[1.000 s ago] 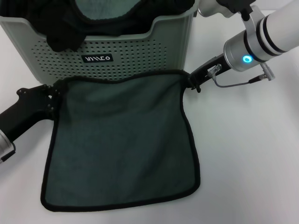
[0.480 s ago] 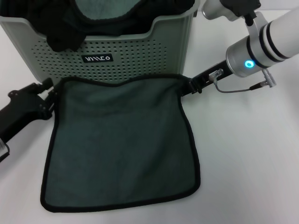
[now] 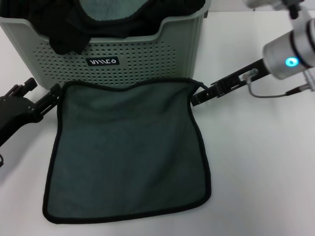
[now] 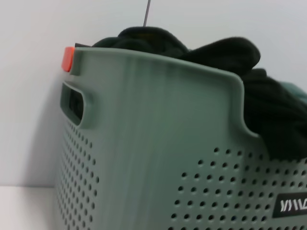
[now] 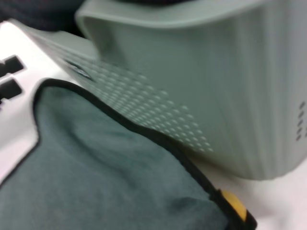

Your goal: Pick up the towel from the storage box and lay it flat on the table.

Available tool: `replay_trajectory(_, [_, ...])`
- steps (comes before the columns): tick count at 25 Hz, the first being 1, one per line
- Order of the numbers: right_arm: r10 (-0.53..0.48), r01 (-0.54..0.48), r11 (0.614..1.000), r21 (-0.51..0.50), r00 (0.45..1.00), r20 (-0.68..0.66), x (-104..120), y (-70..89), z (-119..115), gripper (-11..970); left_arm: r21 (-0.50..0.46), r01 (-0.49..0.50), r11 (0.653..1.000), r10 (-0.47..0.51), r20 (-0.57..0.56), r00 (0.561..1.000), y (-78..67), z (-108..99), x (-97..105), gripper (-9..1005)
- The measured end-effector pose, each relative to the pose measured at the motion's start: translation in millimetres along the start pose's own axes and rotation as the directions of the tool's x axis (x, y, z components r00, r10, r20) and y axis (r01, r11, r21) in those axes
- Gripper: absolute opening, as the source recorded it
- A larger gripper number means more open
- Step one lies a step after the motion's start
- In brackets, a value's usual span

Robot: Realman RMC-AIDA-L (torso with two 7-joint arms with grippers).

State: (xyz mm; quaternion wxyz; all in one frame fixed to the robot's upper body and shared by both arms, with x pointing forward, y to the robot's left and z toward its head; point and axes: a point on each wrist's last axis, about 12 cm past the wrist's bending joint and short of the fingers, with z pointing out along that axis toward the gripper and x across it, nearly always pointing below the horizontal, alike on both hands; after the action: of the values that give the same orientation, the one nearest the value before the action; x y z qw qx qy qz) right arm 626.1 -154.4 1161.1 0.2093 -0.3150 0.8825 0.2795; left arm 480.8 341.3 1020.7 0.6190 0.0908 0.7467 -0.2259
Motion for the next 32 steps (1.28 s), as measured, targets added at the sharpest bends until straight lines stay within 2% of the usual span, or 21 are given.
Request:
replay_trajectory(3, [-0.01, 0.011, 0.999, -0.04, 0.999, 0.034, 2, 4.4, -20, 722, 0.041, 0.017, 0.999, -0.018, 0.031, 0.999, -3.7, -5, -3, 730])
replay_trajectory(5, [-0.022, 0.027, 0.996, -0.088, 0.998, 0.061, 4, 8.3, -29, 793, 0.103, 0.02, 0.995, -0.028, 0.076, 0.997, -8.5, -12, -9, 795])
replay_trajectory(8, [-0.08, 0.108, 0.969, -0.223, 0.988, 0.133, 10, 17.7, -41, 790, 0.231, -0.001, 0.973, -0.033, 0.142, 0.989, -19.0, -24, -19, 893])
replay_trajectory(13, [-0.267, 0.327, 0.888, -0.323, 0.939, 0.217, 27, 31.7, -53, 786, 0.461, -0.093, 0.883, 0.011, 0.177, 0.984, -36.2, -36, -32, 893])
replay_trajectory(16, [-0.365, 0.46, 0.809, -0.366, 0.881, 0.3, 41, 40.0, -61, 783, 0.561, -0.145, 0.815, 0.044, 0.19, 0.981, -43.5, -35, -41, 894])
replay_trajectory(17, [-0.39, 0.504, 0.781, -0.369, 0.855, 0.342, 47, 41.1, -65, 783, 0.576, -0.154, 0.803, 0.049, 0.194, 0.98, -44.6, -34, -43, 894])
replay_trajectory(20, [-0.449, 0.601, 0.729, -0.328, 0.782, 0.432, 64, 39.8, -72, 782, 0.635, -0.187, 0.75, 0.067, 0.208, 0.976, -48.8, -26, -51, 894])
replay_trajectory(21, [-0.472, 0.632, 0.713, -0.304, 0.753, 0.459, 69, 39.1, -74, 781, 0.635, -0.187, 0.75, 0.067, 0.208, 0.976, -48.8, -26, -51, 894])
replay_trajectory(24, [-0.528, 0.703, 0.672, -0.233, 0.675, 0.516, 84, 36.8, -75, 780, 0.664, -0.197, 0.722, 0.073, 0.21, 0.975, -51.4, -16, -57, 894])
replay_trajectory(29, [-0.592, 0.778, 0.616, -0.128, 0.563, 0.576, 98, 30.9, -67, 778, 0.725, -0.17, 0.667, 0.049, 0.185, 0.981, -58.5, 2, -66, 891])
replay_trajectory(32, [-0.613, 0.819, 0.571, -0.054, 0.469, 0.635, 104, 27.3, -63, 778, 0.775, -0.159, 0.611, 0.055, 0.158, 0.986, -67.3, 13, -69, 888])
